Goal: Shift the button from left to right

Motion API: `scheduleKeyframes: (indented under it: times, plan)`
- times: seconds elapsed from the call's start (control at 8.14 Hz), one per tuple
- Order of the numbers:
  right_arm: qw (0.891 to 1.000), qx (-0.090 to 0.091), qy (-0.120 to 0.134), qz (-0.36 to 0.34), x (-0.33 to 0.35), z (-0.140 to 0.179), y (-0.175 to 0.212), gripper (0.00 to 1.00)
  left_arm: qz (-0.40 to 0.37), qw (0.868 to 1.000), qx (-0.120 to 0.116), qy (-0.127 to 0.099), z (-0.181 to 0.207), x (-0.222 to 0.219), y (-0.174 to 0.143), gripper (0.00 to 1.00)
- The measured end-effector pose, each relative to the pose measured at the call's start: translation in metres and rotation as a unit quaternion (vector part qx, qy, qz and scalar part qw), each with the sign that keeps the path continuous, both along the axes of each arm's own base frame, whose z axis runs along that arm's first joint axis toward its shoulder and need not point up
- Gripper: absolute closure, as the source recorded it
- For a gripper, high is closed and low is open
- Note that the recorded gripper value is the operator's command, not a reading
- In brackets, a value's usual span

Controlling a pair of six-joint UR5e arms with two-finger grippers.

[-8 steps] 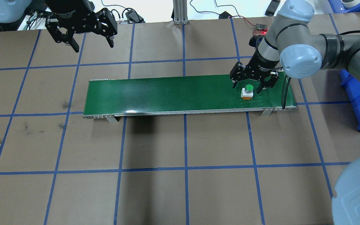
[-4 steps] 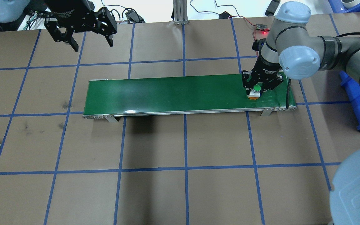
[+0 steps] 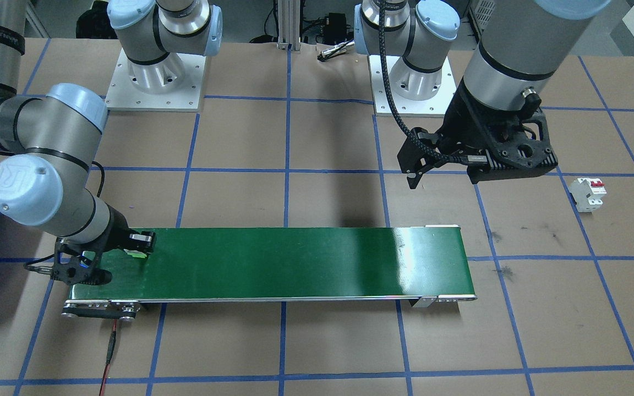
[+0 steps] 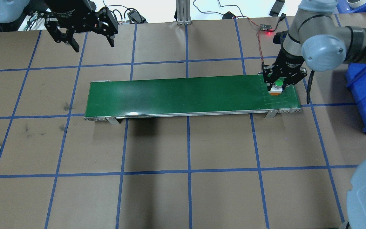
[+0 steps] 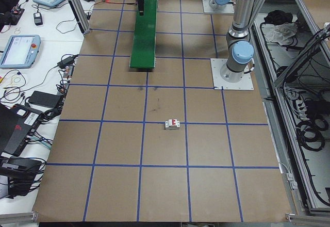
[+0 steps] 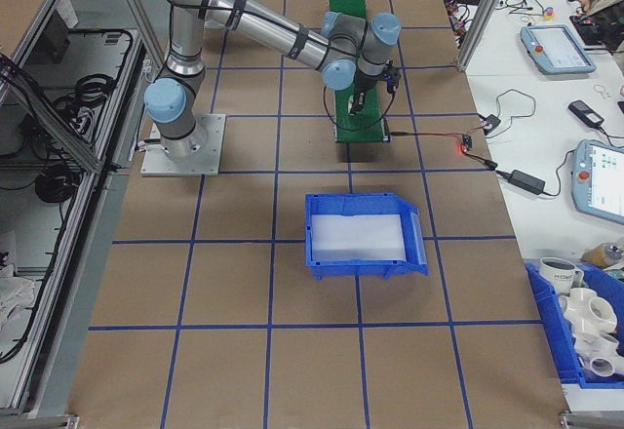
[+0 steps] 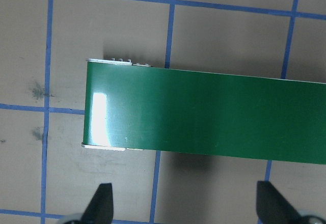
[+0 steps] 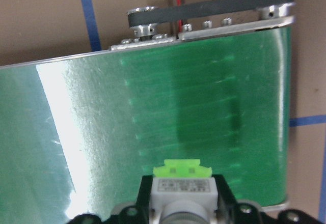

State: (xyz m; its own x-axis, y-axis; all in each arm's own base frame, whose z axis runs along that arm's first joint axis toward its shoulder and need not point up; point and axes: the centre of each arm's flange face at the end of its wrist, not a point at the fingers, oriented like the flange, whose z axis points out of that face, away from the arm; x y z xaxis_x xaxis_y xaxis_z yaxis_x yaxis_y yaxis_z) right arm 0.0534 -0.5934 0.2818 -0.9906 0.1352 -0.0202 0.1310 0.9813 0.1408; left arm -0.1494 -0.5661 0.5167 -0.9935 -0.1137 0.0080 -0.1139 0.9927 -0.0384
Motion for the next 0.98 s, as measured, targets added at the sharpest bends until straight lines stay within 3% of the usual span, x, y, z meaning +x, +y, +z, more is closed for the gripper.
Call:
scheduleKeyframes:
  times: [0.25,0.61,0.98]
  plan:
    - [1.0,-0.017,0.018,0.009,-0.036,0.039,-0.008,1.0,0.0,1.0,0.0,0.0,0.001,0.0,0.0,0.0]
    - [0.997,-0.059,0.024,0.044,-0.139,0.091,-0.018,1.0,0.0,1.0,-0.001,0.0,0.001,0.001,0.001,0.0]
    - [0.995,-0.081,0.04,0.05,-0.261,0.114,0.0,1.0,0.0,1.0,-0.001,0.0,0.001,0.001,0.001,0.0]
